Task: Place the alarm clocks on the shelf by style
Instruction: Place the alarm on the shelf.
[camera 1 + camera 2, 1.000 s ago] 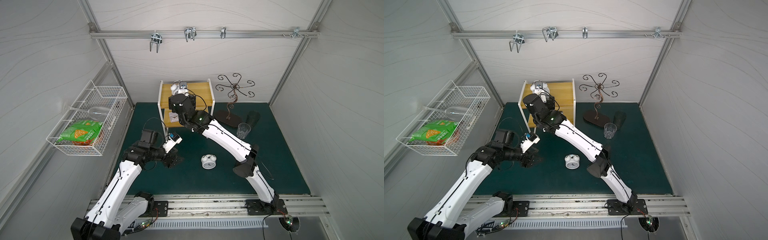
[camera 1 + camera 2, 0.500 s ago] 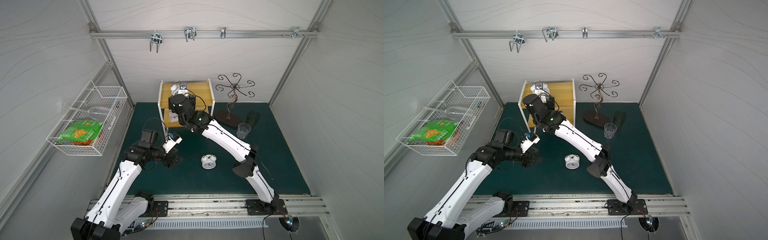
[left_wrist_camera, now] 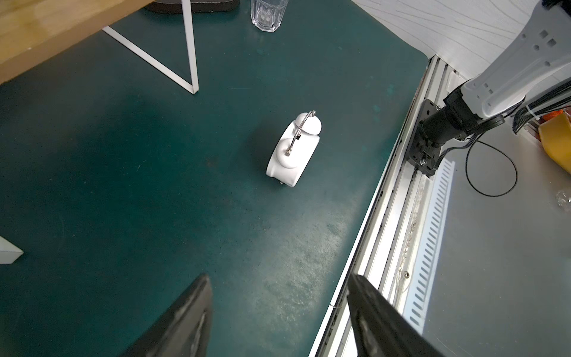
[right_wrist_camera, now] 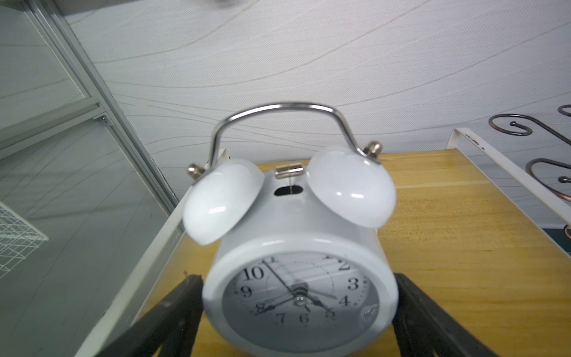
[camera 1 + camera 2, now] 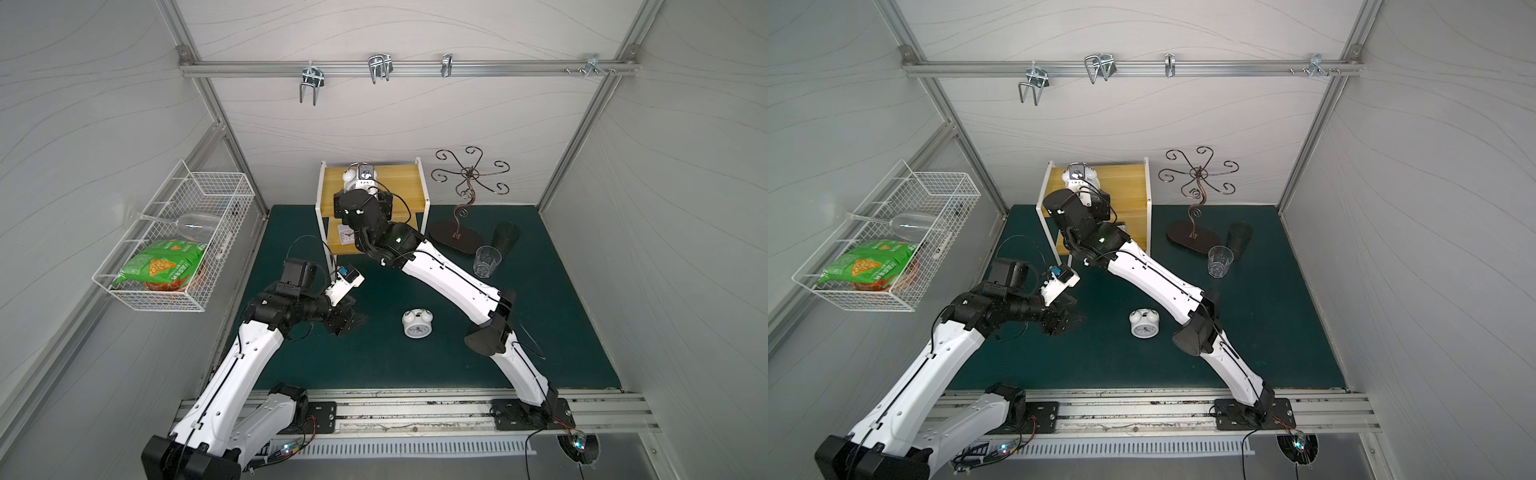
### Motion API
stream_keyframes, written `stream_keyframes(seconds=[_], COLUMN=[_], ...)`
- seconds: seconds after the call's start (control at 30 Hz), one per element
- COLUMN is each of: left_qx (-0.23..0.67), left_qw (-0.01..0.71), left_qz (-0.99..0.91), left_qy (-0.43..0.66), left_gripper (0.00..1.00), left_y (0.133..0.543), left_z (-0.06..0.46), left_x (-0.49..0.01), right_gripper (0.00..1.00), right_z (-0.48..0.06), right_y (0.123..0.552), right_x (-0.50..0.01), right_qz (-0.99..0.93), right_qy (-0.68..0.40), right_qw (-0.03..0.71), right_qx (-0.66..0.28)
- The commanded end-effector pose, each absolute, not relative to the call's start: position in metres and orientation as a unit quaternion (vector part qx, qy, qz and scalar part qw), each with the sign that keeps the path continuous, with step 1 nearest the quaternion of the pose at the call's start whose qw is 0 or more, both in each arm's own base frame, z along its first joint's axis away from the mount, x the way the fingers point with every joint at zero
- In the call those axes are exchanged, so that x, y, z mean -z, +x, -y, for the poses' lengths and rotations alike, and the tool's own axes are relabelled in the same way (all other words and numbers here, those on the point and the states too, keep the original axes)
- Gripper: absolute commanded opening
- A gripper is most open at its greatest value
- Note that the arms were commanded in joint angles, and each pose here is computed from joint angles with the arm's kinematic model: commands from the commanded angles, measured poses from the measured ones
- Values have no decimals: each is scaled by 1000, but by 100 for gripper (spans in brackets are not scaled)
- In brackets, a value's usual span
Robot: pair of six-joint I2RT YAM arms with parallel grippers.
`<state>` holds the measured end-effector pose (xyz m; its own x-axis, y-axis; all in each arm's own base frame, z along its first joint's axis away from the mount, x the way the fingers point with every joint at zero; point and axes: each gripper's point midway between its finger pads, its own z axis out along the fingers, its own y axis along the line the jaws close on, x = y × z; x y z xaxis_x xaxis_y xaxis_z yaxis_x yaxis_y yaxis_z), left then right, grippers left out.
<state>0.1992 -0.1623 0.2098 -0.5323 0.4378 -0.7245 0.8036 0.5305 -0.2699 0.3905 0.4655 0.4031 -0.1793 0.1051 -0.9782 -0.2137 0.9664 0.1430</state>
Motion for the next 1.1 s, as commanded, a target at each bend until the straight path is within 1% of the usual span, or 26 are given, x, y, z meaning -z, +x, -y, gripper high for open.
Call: stream_keyframes(seconds=[0.0,0.47,0.7,1.07], left_qx=[306,306,306,306], left_qw=[325,327,328,331], left_qz=[-807,-806,-805,-803], left_qy=[387,388,389,391], left_gripper=[72,72,72,72], left_y=[203,203,201,199], left_z=[166,166,165,165], left_x=[-219,-220,-221,-222], right_gripper=[99,99,99,99], right_z=[-465,-465,-465,-452], right_y=[387,372,358,341], right_x=[-418,-433,-439,-440], right_qz=[-746,-740,-730,-735], right_qy=[-26,-39,-45,-54], right_qw=[652,654,667,662], right_qx=[-136,-153,-141,-136])
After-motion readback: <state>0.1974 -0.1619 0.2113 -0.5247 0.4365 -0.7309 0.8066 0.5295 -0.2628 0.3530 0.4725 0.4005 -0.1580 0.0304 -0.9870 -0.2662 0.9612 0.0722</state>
